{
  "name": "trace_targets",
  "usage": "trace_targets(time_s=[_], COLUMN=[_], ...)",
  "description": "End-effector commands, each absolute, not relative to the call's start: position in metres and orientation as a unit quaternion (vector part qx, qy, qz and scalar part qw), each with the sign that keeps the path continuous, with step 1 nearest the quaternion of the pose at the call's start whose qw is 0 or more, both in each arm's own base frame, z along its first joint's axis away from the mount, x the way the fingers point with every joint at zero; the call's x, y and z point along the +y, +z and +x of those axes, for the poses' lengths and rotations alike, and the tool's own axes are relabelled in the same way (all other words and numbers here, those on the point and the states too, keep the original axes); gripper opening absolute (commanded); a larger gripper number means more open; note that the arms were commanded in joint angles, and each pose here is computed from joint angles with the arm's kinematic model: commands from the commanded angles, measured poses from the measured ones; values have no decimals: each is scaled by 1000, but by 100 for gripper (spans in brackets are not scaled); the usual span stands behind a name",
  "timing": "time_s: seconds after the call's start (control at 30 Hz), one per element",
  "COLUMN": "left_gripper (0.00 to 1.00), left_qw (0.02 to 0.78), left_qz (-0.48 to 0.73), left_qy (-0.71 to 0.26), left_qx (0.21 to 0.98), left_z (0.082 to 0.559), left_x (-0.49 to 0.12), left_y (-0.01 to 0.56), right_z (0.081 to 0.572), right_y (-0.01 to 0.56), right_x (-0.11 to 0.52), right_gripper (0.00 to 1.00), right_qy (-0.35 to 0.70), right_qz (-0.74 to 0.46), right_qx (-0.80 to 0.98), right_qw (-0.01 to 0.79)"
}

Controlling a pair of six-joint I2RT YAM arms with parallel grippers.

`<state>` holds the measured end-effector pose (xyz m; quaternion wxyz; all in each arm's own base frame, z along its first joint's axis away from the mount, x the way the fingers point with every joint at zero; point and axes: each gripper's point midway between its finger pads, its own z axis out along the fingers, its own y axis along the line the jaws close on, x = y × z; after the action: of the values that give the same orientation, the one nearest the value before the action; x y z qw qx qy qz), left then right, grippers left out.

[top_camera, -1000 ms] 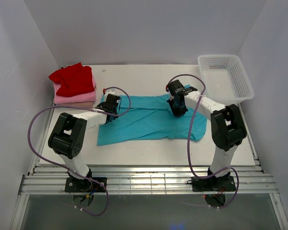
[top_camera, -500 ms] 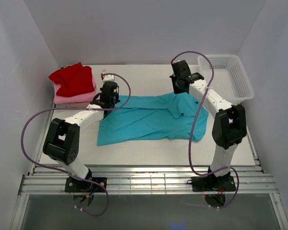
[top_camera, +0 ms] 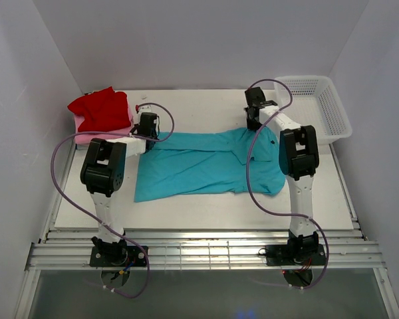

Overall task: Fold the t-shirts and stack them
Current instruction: Fold the tshirt

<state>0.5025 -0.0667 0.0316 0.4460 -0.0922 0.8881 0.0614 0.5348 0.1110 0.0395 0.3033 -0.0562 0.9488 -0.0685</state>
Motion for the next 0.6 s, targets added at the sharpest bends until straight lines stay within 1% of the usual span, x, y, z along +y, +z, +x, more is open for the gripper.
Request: trace_targets(time_s=[0.0, 0.17, 0.3, 0.37, 0.43, 0.57], left_gripper=[0, 0, 0, 0, 0, 0], left_qw=[466, 444, 426, 425, 403, 383], left_qz=[-91, -104, -115, -122, -127, -141], left_qy=[42, 50, 55, 54, 57, 51], left_qx=[879, 889, 896, 895, 905, 912], left_z=[518, 514, 509, 512, 510, 511], left_x=[-77, -71, -61, -58, -51, -41], left_y=[51, 35, 19, 20, 13, 5], right_z=[555, 552, 546, 540, 538, 528], right_y=[65, 57, 41, 25, 12, -11], right_x=[103, 88, 80, 78, 75, 69], right_gripper=[8, 8, 8, 8, 8, 8], right_qy=[-52, -56, -62, -63, -63, -71], right_qz=[-30, -15, -9, -9, -6, -2], right_qx=[937, 941, 949, 957, 962, 972], right_qw=[345, 334, 310, 283, 266, 225])
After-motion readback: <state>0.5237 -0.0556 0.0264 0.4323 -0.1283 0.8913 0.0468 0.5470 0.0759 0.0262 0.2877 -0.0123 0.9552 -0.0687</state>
